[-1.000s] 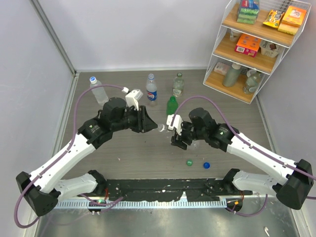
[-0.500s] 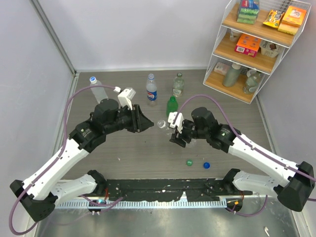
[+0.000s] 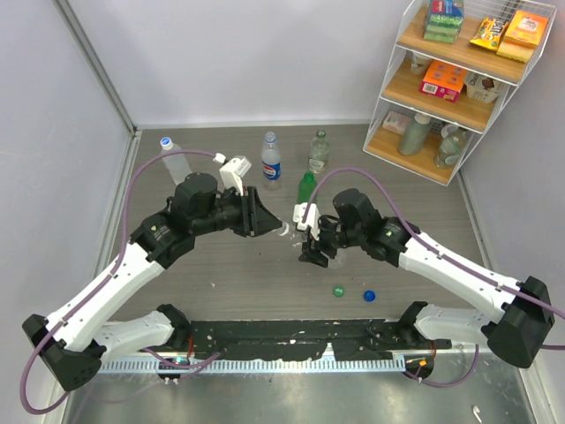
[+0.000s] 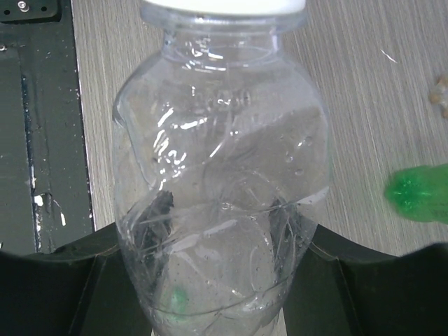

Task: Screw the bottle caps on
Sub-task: Screw the bottle cap onto the plastic bottle.

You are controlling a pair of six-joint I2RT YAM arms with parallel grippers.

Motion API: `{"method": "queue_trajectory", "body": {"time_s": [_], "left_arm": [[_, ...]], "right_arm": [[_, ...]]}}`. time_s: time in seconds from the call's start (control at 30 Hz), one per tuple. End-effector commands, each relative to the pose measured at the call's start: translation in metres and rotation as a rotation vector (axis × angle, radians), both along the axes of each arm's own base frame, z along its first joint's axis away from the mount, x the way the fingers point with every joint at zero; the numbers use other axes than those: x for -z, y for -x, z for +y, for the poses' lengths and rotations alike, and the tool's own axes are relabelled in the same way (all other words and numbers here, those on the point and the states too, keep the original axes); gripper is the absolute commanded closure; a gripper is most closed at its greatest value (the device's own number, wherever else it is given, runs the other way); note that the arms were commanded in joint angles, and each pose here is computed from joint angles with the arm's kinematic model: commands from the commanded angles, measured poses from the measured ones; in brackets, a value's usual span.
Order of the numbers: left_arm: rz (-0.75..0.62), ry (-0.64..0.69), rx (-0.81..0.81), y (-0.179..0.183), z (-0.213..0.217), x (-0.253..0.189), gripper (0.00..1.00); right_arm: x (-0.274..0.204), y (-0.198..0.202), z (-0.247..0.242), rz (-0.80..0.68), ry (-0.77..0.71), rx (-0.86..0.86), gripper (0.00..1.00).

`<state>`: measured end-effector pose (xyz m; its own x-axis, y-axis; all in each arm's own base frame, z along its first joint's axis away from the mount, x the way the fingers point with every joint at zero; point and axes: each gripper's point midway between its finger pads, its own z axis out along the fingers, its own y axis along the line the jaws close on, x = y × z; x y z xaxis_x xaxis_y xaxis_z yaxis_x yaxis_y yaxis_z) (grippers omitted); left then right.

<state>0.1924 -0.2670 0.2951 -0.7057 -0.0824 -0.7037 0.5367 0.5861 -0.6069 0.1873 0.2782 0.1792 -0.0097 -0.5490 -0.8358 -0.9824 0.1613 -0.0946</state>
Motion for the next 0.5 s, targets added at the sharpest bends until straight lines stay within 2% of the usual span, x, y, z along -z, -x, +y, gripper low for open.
{"method": "queue_trajectory", "body": {"time_s": [0.0,0.2,0.3,0.47], "left_arm": [[-0.049,0.066,0.043,0.001,-0.01,-0.025,0.92],[-0.008,0.043,0.148,0.008,-0.023,-0.007,0.96],[-0.004,0.018,0.151,0.007,-0.022,-0.001,0.96],[-0.003,0.022,0.139,0.006,-0.021,0.004,0.96]], "right_arm": [[-0.027,-0.003,0.013,-0.03,-0.071,-0.029,0.99],[-0.027,-0.004,0.015,-0.017,-0.068,-0.022,0.99],[-0.029,-0.006,0.014,-0.02,-0.068,-0.012,0.99],[-0.042,-0.015,0.021,-0.008,-0.148,0.069,0.99]]}}
